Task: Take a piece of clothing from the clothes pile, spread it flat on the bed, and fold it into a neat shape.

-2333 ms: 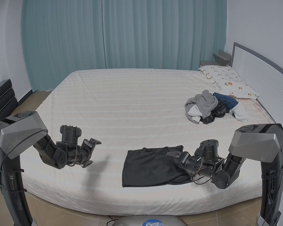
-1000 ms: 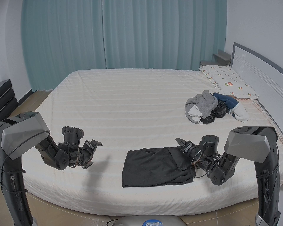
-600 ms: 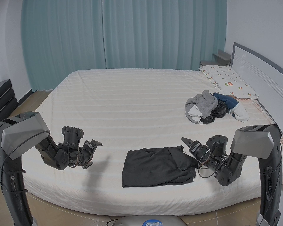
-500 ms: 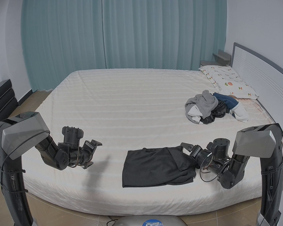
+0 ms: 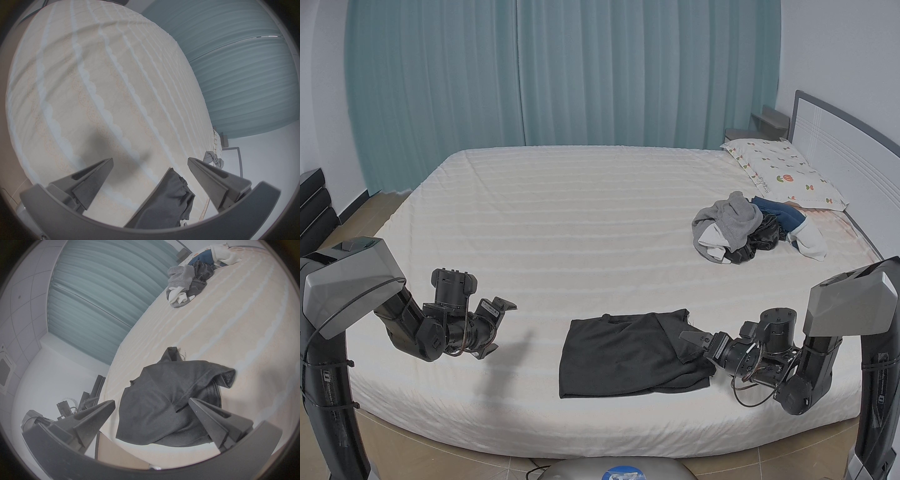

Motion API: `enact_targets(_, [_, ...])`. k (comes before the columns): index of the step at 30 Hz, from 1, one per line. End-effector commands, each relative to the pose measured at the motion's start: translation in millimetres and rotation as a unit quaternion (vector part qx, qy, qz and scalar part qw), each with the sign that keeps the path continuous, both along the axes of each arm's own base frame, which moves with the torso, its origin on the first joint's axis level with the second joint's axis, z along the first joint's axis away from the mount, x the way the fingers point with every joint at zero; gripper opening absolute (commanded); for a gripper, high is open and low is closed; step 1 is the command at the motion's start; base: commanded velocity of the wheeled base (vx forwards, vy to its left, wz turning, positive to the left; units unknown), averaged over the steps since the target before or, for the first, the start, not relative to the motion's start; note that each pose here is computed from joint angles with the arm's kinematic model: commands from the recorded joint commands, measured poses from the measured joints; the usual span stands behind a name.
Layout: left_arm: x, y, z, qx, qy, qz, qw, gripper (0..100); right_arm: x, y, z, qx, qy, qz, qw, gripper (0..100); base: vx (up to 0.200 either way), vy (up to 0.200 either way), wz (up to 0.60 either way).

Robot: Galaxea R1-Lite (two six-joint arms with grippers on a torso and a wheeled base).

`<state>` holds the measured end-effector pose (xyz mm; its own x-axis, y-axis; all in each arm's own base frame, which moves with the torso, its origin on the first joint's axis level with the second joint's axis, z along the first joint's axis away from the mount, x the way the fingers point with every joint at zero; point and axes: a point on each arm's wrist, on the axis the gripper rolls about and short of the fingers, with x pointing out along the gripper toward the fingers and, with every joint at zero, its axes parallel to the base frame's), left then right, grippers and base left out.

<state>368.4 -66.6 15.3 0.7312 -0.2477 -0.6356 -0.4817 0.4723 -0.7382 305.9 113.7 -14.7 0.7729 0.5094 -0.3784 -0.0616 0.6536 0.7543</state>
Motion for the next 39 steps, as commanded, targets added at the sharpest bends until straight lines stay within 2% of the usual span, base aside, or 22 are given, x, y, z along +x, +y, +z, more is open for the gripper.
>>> enact_targets(1, [0.1, -0.1, -0.3, 0.000, 0.000, 0.000, 1.0000, 100, -0.2, 1.5, -9.3, -0.011, 0.008, 0.005, 0.9999, 100, 0.000, 0.000, 0.00])
enact_targets(12, [0.1, -0.6, -0.9, 0.000, 0.001, 0.000, 1.0000, 100, 0.3, 2.1, -22.3, -0.033, 0.015, 0.013, 0.9993, 100, 0.000, 0.000, 0.00])
enact_targets(28, [0.2, -2.5, -2.9, 0.008, 0.002, 0.003, 1.0000, 100, 17.2, 16.2, -22.2, -0.039, 0.007, 0.002, 0.9992, 100, 0.000, 0.000, 0.00])
enact_targets(29, [0.2, -2.5, -3.5, 0.008, 0.002, 0.003, 1.0000, 100, 18.2, 16.4, -21.2, -0.039, 0.005, -0.001, 0.9992, 0, 0.000, 0.000, 0.00])
enact_targets(39, [1.2, -2.7, -3.9, 0.007, -0.004, 0.003, 1.0000, 100, 31.0, 5.3, -12.5, -0.032, -0.015, -0.040, 0.9986, 0, 0.000, 0.000, 0.00])
